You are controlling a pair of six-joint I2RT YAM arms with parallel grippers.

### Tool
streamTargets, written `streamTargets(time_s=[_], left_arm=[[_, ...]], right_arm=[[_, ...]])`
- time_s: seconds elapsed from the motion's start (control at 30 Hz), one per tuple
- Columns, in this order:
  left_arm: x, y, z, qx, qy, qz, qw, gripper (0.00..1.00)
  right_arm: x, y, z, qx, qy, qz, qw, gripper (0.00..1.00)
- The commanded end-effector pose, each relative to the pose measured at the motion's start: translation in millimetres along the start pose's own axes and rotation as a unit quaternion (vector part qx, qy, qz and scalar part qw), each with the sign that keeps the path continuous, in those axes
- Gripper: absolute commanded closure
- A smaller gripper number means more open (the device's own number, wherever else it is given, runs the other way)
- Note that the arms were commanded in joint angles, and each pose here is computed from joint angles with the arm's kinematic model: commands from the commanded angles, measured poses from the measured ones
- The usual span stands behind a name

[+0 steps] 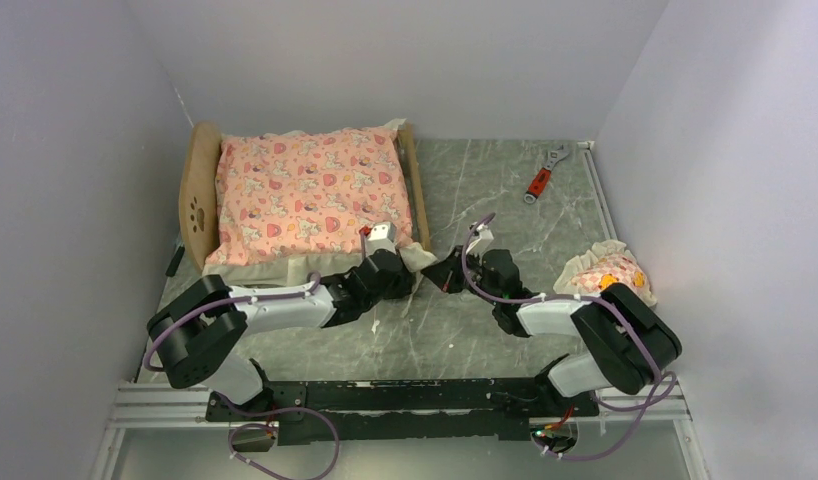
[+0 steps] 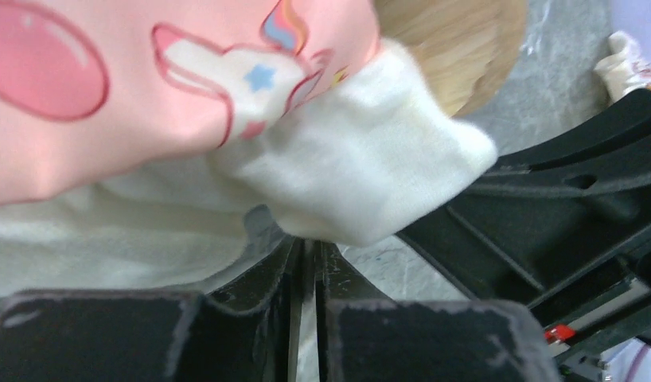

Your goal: Set up the pet bed

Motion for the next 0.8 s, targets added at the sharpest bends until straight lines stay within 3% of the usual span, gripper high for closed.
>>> streamTargets(time_s=[0.0, 0.23, 0.47, 0.77], left_arm=[[-13.6, -4.8, -23.0, 0.021, 0.0, -0.015, 1.0, 0.81], [-15.0, -11.3, -27.9, 0.023, 0.005, -0.018, 1.0, 0.7], [-16.4, -19.1, -9.0, -0.038, 0.019, -0.024, 0.999, 0.75], [-4.7, -30.2, -23.3, -0.003, 0.007, 0.006, 1.0, 0.75]], right_arm=[[-6.7, 6.1, 6.9, -0.012, 0.015, -0.008, 1.0, 1.0], [-8.1, 7.2, 8.8, -0.015, 0.016, -0.006, 1.0, 1.0], [-9.1, 12.0, 18.1, -0.036, 0.019, -0.004, 0.999, 1.0], [-11.0, 16.4, 30.1, -0.062, 0.038, 0.008, 0.997, 1.0]])
Point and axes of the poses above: each gripper's point midway between its finger pads, its own y axis back along the fingers, its own z axis along the line the jaws close on, x = y × z, the point moved 1 cm from there along y, back along the fingers, and after that the axes turned 7 degrees about y, right-handed, at the moved point
